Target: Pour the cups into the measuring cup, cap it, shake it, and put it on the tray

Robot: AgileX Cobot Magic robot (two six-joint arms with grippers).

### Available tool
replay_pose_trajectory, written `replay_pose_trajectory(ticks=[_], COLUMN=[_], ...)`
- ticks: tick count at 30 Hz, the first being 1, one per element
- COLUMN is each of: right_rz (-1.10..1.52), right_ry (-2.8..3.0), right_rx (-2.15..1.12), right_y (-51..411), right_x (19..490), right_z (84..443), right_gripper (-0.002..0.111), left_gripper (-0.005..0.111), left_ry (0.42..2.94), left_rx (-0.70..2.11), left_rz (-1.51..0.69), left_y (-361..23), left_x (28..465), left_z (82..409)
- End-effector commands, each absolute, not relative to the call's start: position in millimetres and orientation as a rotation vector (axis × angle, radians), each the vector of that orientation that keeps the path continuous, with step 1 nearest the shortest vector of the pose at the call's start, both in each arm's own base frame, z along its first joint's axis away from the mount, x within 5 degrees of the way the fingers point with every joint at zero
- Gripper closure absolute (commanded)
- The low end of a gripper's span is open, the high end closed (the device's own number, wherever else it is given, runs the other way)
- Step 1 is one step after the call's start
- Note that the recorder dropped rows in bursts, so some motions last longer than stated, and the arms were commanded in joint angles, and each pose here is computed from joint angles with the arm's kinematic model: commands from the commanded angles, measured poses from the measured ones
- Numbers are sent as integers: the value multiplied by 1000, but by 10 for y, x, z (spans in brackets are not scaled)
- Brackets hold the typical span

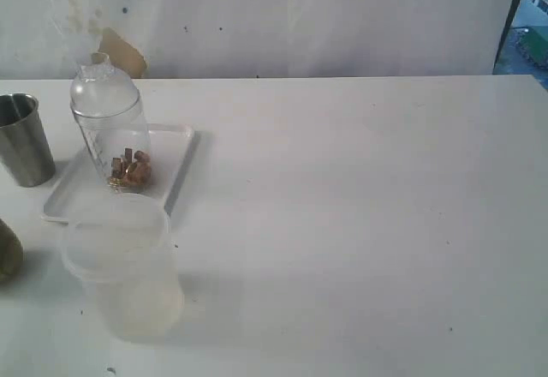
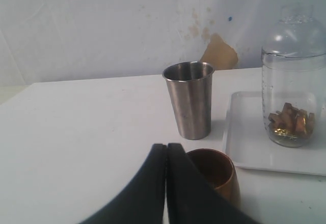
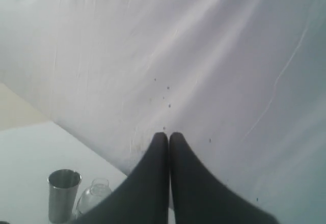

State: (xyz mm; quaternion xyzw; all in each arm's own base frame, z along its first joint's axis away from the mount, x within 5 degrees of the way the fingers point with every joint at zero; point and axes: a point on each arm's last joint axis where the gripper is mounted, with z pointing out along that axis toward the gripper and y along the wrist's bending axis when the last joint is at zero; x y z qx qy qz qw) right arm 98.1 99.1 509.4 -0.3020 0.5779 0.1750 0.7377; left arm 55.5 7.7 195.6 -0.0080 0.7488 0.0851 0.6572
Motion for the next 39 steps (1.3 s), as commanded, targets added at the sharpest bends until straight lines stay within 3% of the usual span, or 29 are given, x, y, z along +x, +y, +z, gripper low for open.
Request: replay_pose_trajectory(ticks=[1, 16, 39], right_rz=[456, 701, 680], right_ry=[1166, 894, 881], right_rx=[-570, -269, -269], right_y=[387, -891, -908], right_x=[516, -433, -447], right_z=[4975, 4409, 4424], right_gripper=[108, 108, 108], left_gripper=[106, 106, 106], left_ry=[1688, 1688, 1688], left_rx=[-20, -20, -20], left_rz=[182, 182, 182], left_y=[72, 72, 72], left_x=[554, 554, 554], left_z=[1949, 1949, 1949])
